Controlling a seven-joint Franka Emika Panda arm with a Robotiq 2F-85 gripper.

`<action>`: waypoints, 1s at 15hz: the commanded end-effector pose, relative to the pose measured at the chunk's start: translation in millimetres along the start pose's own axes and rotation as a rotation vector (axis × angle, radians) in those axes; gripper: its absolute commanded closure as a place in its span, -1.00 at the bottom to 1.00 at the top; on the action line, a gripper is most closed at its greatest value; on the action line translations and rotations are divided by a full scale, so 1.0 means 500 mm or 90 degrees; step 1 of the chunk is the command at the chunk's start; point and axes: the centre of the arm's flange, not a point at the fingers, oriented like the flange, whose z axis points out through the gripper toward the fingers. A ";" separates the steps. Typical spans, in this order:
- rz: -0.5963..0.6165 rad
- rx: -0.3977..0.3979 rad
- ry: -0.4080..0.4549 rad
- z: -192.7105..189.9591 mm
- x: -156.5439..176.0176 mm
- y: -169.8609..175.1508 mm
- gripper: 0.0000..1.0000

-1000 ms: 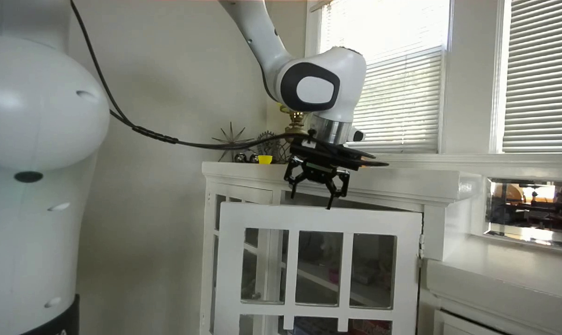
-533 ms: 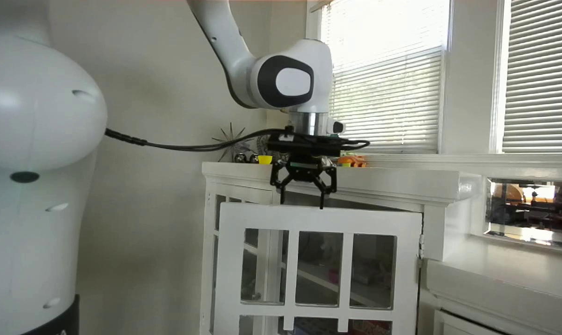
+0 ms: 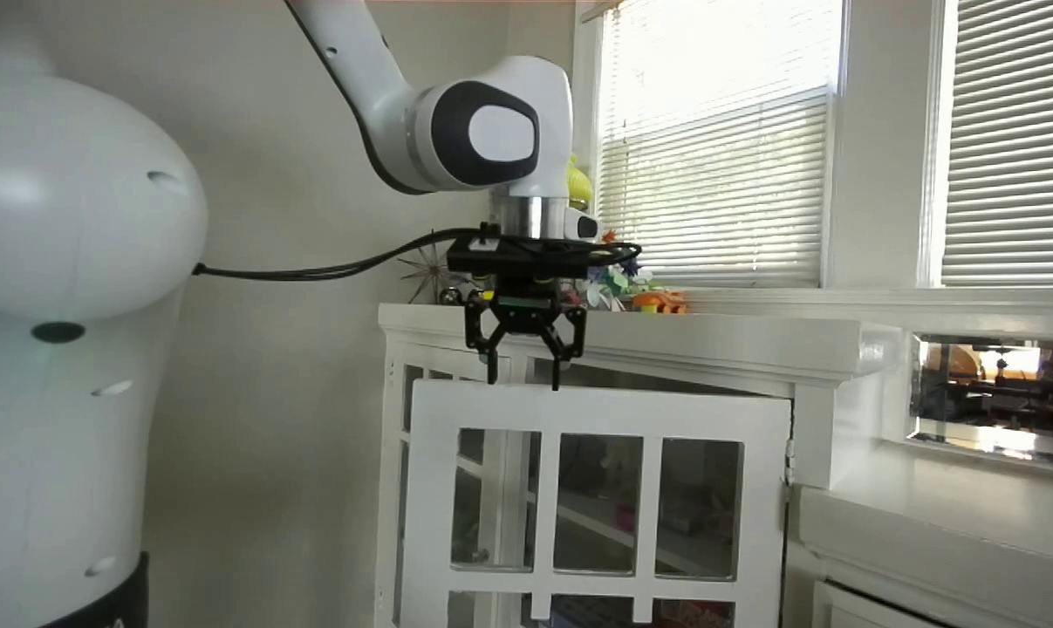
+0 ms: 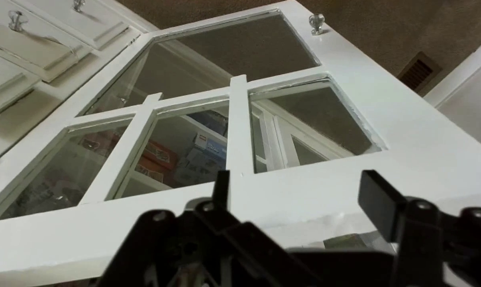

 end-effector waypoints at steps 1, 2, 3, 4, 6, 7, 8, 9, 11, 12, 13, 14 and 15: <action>-0.023 0.000 0.020 0.005 -0.016 -0.052 -0.04; -0.032 0.003 0.018 0.009 -0.011 -0.059 0.12; -0.040 0.006 0.019 0.012 -0.008 -0.066 0.24; -0.047 0.009 0.017 0.015 -0.007 -0.073 0.40; -0.059 0.012 0.009 0.018 -0.004 -0.082 0.68; -0.065 0.005 0.003 0.015 -0.004 -0.086 0.80; -0.067 0.007 0.002 0.012 -0.005 -0.088 0.92; -0.067 0.009 0.003 0.013 -0.005 -0.088 0.96; -0.069 0.011 -0.002 0.017 -0.006 -0.091 1.00; -0.069 0.012 -0.003 0.017 -0.006 -0.092 1.00; -0.070 0.010 -0.004 0.015 -0.007 -0.094 0.96; -0.070 0.012 -0.006 0.012 -0.007 -0.094 0.95; -0.071 0.009 -0.010 0.007 -0.009 -0.094 0.95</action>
